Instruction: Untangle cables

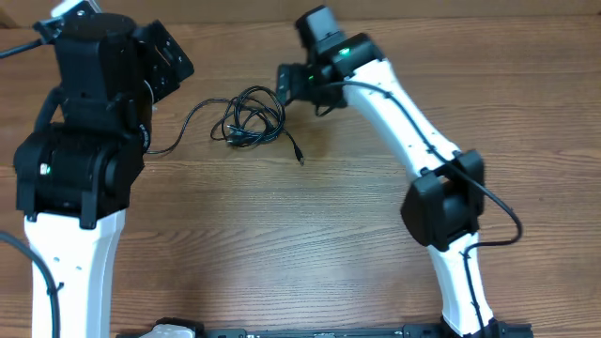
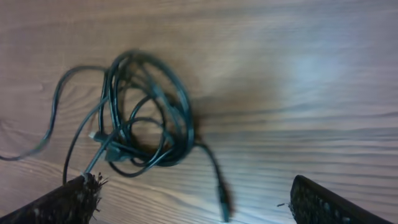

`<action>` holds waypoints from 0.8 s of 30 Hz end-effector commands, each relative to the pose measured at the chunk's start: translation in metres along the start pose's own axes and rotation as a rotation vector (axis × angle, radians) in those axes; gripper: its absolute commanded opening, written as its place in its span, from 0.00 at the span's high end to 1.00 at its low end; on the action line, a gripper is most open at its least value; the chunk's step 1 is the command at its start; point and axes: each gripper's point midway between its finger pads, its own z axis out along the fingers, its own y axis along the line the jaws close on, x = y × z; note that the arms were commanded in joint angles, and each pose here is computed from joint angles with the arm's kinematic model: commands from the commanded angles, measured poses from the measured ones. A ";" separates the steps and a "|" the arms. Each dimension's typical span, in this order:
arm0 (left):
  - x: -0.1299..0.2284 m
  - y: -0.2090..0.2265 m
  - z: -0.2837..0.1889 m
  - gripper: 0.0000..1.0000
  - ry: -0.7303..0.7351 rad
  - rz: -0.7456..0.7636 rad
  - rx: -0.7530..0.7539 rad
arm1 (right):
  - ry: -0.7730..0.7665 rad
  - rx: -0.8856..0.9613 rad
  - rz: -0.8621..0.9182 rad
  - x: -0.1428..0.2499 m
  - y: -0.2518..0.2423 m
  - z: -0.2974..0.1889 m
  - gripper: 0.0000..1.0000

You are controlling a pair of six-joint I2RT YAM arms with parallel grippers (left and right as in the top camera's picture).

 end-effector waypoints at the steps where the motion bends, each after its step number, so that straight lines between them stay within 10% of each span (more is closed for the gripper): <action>1: 0.001 0.009 0.004 0.00 0.017 0.019 -0.026 | 0.014 0.050 0.071 0.013 0.005 0.023 0.04; 21: 0.027 0.027 0.002 0.00 0.124 0.088 -0.093 | 0.080 0.167 0.211 0.044 -0.015 0.101 0.15; 22: 0.028 0.027 0.002 0.00 0.127 0.089 -0.095 | 0.081 0.169 0.211 0.045 -0.016 0.105 0.21; 24: 0.029 0.029 0.001 0.00 0.134 0.093 -0.099 | 0.074 0.165 0.203 0.043 -0.015 0.106 0.96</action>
